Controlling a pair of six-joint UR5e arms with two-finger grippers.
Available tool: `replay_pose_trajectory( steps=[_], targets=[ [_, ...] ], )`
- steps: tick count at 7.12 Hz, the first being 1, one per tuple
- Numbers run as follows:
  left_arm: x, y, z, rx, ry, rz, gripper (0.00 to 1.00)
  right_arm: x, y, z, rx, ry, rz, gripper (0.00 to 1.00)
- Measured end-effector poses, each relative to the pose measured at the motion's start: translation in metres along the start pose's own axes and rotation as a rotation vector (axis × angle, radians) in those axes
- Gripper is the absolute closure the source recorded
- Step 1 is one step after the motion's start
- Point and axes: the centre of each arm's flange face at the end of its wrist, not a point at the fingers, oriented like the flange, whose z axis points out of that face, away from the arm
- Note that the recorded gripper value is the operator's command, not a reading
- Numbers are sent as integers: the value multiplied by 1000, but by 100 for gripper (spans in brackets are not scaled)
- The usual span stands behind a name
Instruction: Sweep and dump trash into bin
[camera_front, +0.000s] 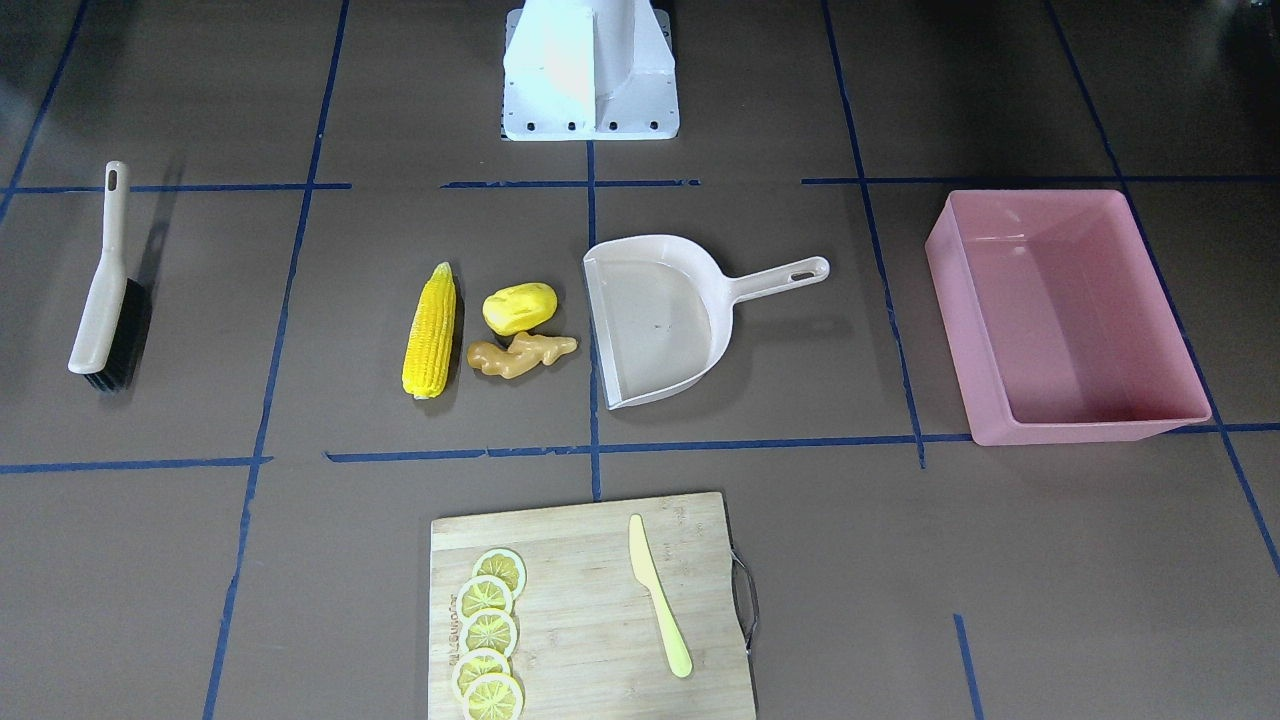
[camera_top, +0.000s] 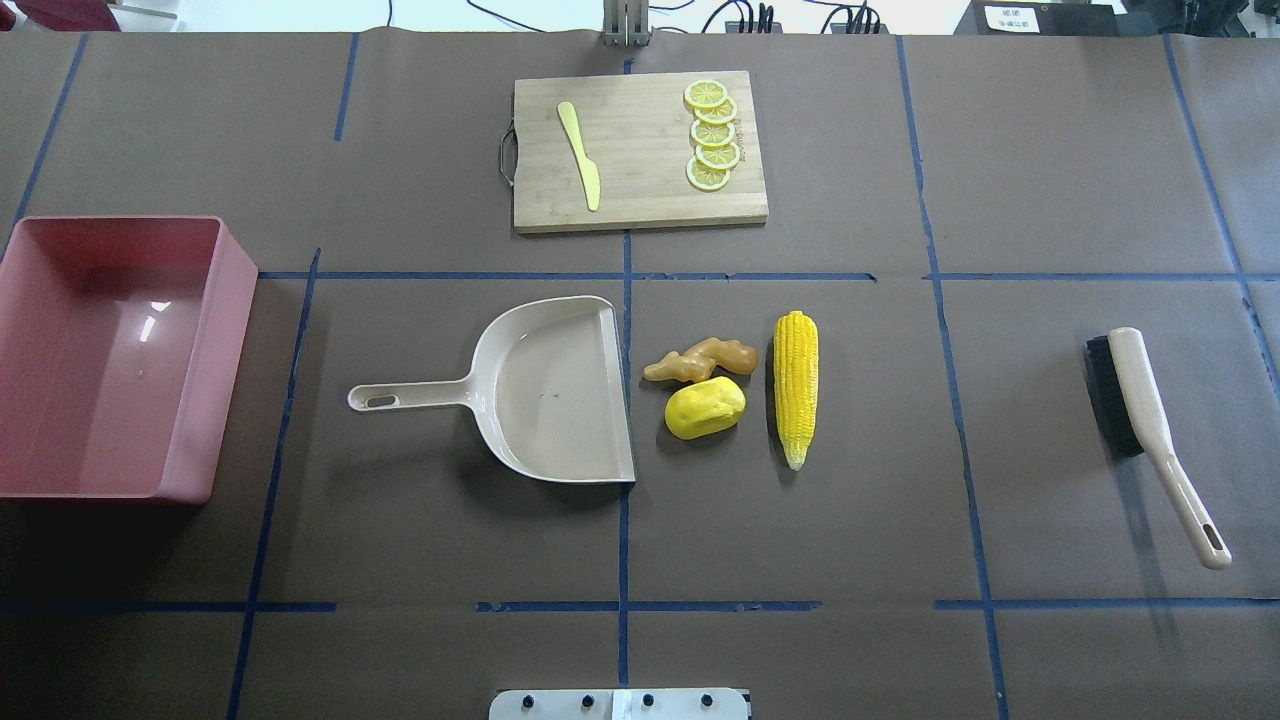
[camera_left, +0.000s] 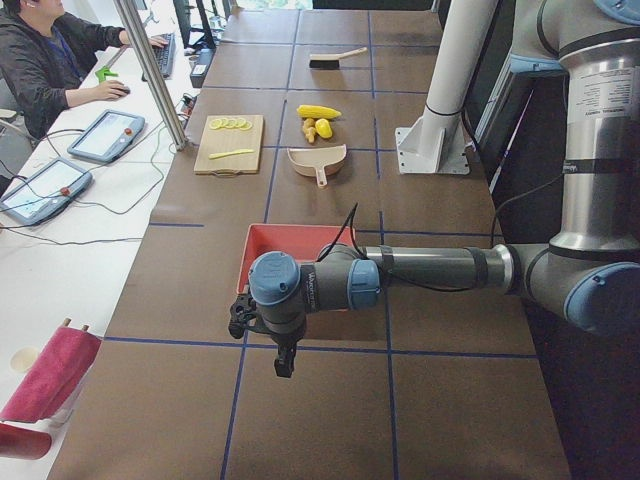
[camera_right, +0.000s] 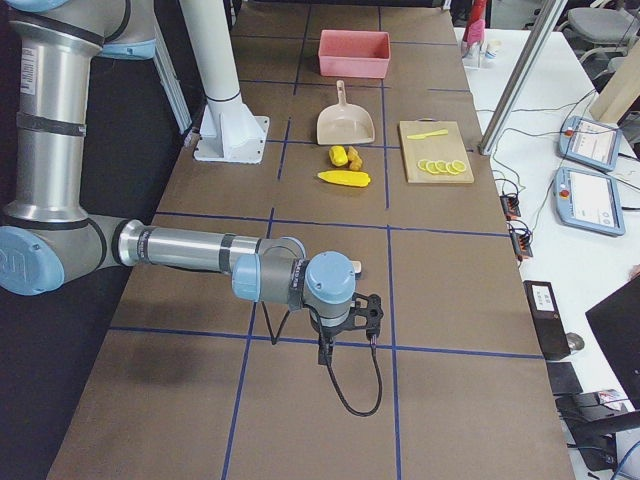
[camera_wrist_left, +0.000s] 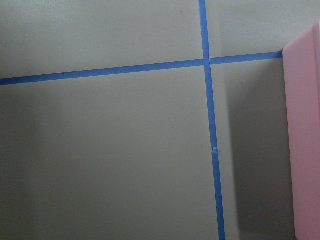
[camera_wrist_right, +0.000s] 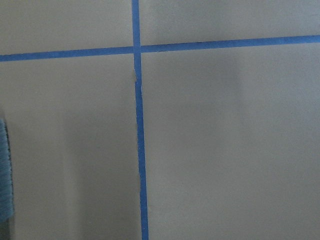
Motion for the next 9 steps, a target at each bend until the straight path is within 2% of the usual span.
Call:
replay_pose_trajectory(
  steps=[6,9],
  targets=[
    [1,-1,-1,3,-1,6,0,0,0,0,0,-1,-1,0],
    [10,-8,-9,55,-10,61,0,-3,-3,-2,5,-1,-7,0]
  ],
)
